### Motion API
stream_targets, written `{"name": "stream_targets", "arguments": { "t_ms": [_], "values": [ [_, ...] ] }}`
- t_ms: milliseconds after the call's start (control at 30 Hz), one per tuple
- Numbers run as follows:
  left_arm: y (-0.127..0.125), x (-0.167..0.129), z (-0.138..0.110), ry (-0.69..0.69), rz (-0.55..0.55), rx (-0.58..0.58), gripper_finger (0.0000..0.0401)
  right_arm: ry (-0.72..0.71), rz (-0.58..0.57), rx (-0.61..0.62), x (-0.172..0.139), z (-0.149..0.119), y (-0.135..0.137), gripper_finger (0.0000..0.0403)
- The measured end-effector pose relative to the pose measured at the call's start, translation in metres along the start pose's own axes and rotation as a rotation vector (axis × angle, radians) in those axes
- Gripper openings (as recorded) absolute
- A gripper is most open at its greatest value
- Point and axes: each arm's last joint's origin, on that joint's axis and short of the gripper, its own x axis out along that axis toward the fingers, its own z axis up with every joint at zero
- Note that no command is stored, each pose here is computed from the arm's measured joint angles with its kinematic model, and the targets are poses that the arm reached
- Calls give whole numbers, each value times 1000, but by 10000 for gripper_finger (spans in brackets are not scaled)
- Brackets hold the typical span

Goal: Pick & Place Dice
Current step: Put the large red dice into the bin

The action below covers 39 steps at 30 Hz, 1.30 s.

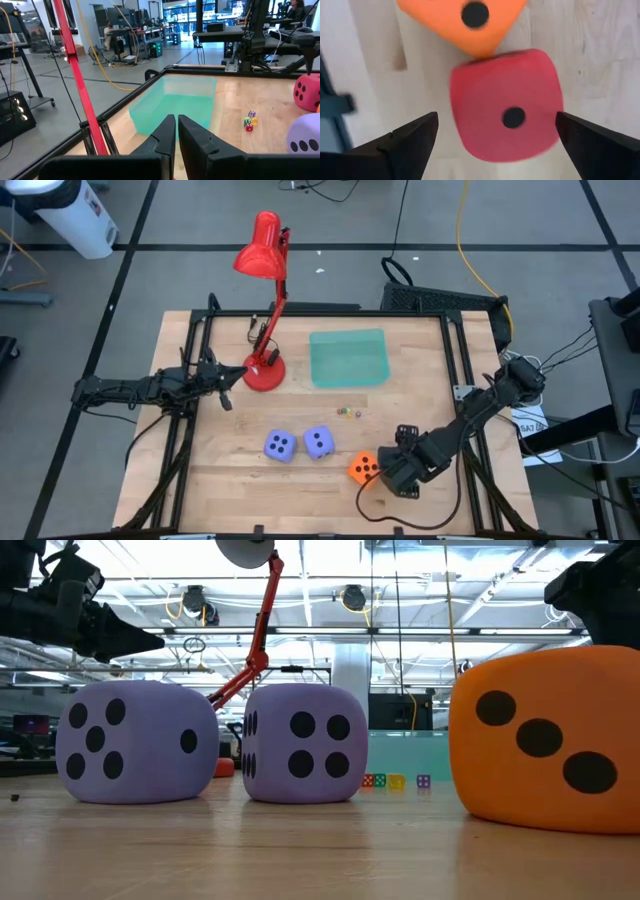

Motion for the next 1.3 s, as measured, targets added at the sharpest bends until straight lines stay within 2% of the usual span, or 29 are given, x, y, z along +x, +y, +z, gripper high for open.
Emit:
{"name": "stream_targets", "arguments": {
  "t_ms": [200, 400, 567, 1033, 1300],
  "values": [
    [0, 0, 0, 0, 0, 3, 31, -40, -42, -97, -4, -1, -3, 392],
    [0, 0, 0, 0, 0, 3, 31, -53, -54, -184, 5, -2, -3, 392],
    [0, 0, 0, 0, 0, 3, 31, -26, -71, -193, 16, -7, -7, 392],
    [0, 0, 0, 0, 0, 6, 31, -74, -9, -220, 46, -9, -12, 392],
    [0, 0, 0, 0, 0, 6, 31, -92, 13, -190, 59, -7, -19, 392]
  ]
}}
